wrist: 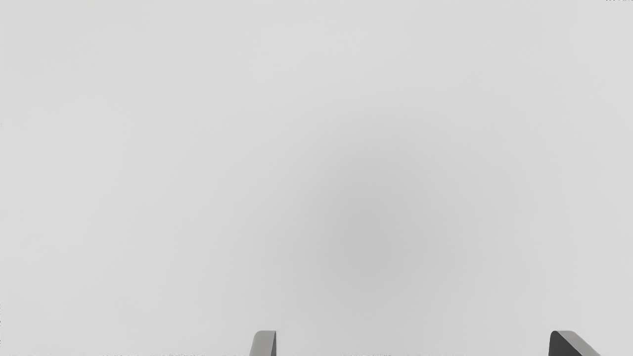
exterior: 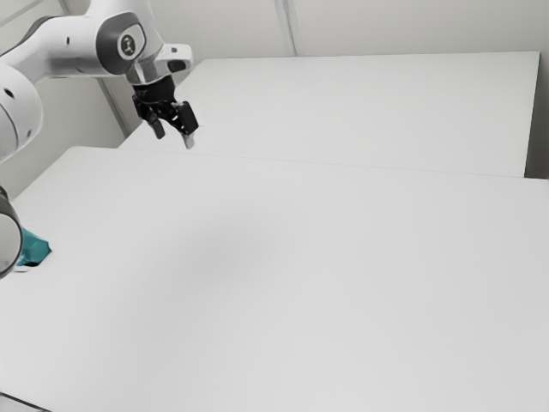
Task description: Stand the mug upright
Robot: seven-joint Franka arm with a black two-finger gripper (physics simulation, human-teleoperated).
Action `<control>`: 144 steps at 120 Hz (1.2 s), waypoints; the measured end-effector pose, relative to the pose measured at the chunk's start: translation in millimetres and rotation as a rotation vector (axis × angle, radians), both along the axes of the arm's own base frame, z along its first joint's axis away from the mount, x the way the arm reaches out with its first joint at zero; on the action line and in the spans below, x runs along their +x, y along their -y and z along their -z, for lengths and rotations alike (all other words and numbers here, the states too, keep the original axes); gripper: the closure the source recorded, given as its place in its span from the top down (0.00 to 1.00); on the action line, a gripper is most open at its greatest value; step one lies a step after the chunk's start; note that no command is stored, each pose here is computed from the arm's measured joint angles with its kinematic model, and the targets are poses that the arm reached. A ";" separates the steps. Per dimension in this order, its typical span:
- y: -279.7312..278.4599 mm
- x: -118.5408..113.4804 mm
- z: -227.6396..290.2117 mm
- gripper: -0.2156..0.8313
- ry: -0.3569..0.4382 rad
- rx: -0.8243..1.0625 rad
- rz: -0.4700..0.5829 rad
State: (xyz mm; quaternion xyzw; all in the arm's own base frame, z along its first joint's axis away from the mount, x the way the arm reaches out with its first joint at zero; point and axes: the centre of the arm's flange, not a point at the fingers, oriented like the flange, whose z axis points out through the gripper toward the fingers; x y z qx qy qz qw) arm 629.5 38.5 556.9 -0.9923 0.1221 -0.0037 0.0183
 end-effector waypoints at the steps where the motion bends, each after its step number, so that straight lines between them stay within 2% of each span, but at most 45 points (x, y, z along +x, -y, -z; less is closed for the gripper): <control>1: -1.3 -0.4 -0.6 0.79 0.001 0.000 -0.002; 18: -20.9 -8.6 -2.7 0.79 -0.002 -0.009 -0.040; 41: -71.0 -66.4 31.0 0.79 -0.051 -0.078 -0.145; 58: -111.2 -98.6 59.8 0.79 -0.041 -0.101 -0.227; 84: -199.5 -140.1 67.6 0.79 0.055 -0.092 -0.390; 107: -265.1 -162.6 90.4 0.79 0.146 -0.172 -0.483; 117: -289.1 -175.0 94.9 0.79 0.191 -0.225 -0.498; 132: -324.6 -195.5 115.2 0.79 0.211 -0.300 -0.471; 144: -367.3 -222.7 130.6 0.79 0.239 -0.356 -0.451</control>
